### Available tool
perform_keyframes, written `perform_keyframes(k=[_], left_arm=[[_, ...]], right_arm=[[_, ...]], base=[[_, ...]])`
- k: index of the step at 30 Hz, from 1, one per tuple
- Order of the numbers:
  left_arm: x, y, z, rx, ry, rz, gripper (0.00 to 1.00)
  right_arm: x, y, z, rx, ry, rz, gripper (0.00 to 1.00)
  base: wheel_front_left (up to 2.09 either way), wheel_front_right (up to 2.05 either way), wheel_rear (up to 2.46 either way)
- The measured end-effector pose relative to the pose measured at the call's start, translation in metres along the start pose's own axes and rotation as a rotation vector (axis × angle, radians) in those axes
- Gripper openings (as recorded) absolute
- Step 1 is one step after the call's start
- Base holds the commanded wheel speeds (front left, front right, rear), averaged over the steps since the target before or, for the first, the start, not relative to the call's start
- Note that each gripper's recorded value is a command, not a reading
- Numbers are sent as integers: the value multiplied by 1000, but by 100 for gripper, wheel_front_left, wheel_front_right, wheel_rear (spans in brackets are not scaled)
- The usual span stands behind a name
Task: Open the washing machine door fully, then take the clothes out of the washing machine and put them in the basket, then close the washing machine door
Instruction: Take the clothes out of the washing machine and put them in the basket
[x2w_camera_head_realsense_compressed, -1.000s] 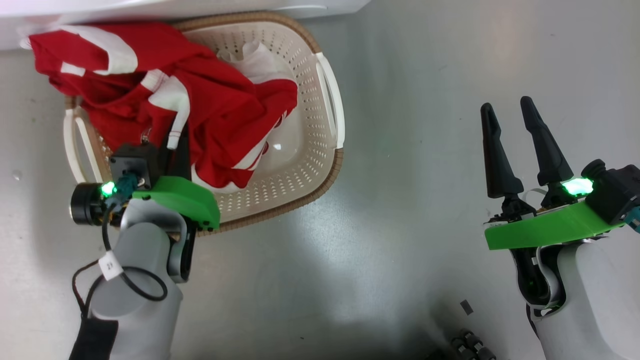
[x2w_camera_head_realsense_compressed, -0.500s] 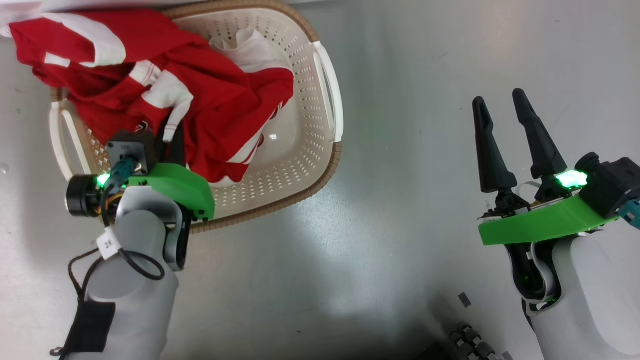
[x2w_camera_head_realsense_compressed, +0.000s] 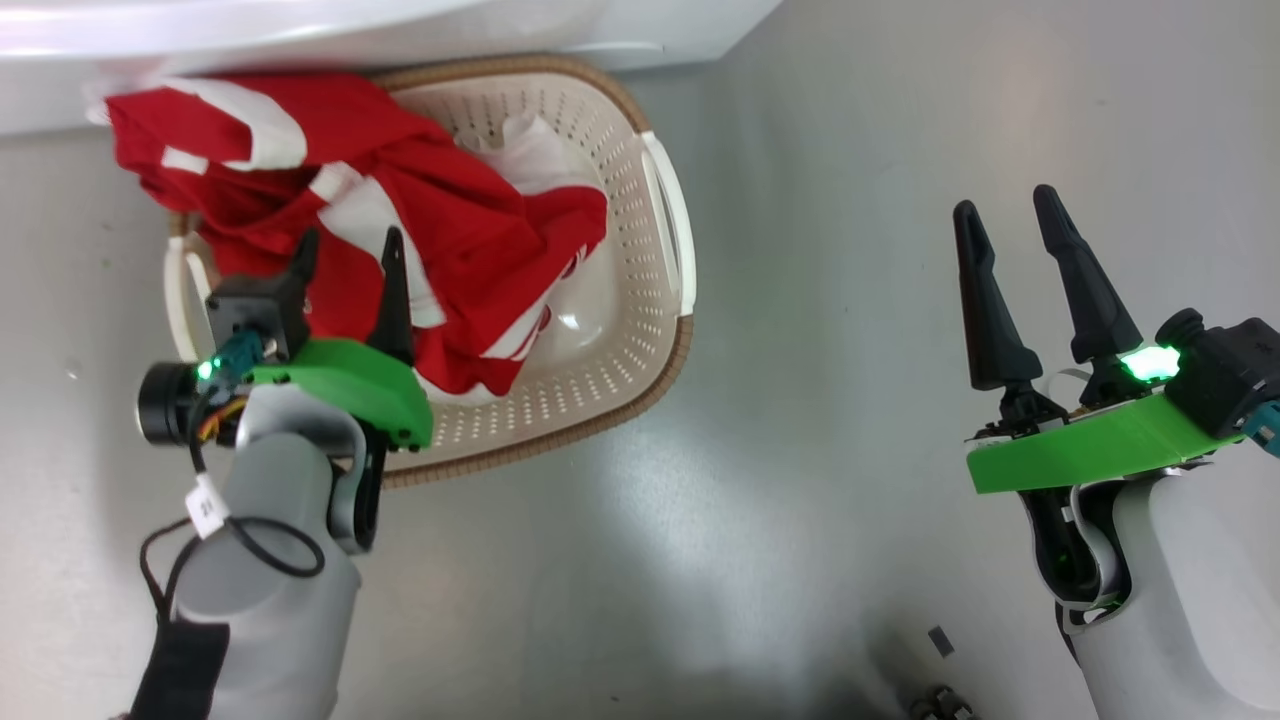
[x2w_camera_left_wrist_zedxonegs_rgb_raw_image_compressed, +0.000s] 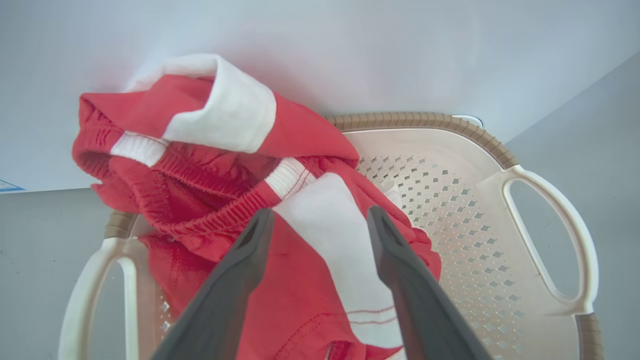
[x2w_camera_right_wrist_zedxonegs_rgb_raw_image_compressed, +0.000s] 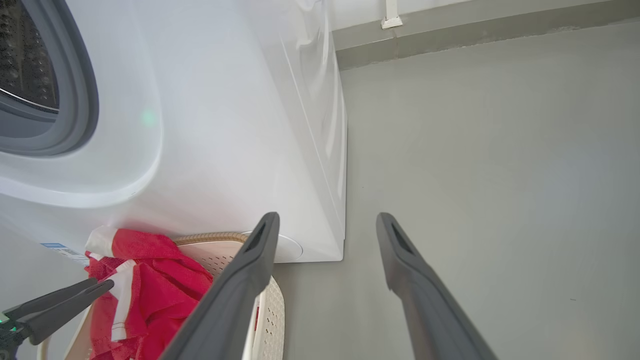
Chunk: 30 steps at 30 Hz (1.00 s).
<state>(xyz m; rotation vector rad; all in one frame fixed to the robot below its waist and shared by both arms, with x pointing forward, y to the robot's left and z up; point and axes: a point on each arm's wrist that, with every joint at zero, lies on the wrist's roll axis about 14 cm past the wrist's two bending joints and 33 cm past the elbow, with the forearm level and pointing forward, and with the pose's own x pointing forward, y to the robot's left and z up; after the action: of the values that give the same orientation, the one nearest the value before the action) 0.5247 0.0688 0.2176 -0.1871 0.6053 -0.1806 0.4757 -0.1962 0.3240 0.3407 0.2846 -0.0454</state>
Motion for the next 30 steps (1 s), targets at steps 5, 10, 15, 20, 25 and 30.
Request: perform_keyframes(k=[5, 10, 15, 20, 25, 30], left_arm=[[-18, 1, 16, -17, -40, 5, 100], [-36, 1, 41, -19, -105, 10, 100], [-59, 2, 63, -27, -166, 17, 100], [-81, 3, 87, -29, -235, 24, 100], [-103, 3, 108, -29, -303, 26, 100], [-126, 5, 126, -16, -368, 32, 100]], right_arm=[[-4, 6, 17, -10, -33, 18, 100], [-14, 12, 32, -9, -61, 32, 100], [-29, 15, 43, -5, -79, 31, 100], [-43, 20, 54, 1, -99, 39, 100], [-55, 26, 66, 6, -128, 50, 100], [-67, 30, 74, 9, -149, 57, 100]], base=[[0, 0, 0], [0, 0, 0], [0, 0, 0], [0, 0, 0], [0, 0, 0], [0, 0, 0]])
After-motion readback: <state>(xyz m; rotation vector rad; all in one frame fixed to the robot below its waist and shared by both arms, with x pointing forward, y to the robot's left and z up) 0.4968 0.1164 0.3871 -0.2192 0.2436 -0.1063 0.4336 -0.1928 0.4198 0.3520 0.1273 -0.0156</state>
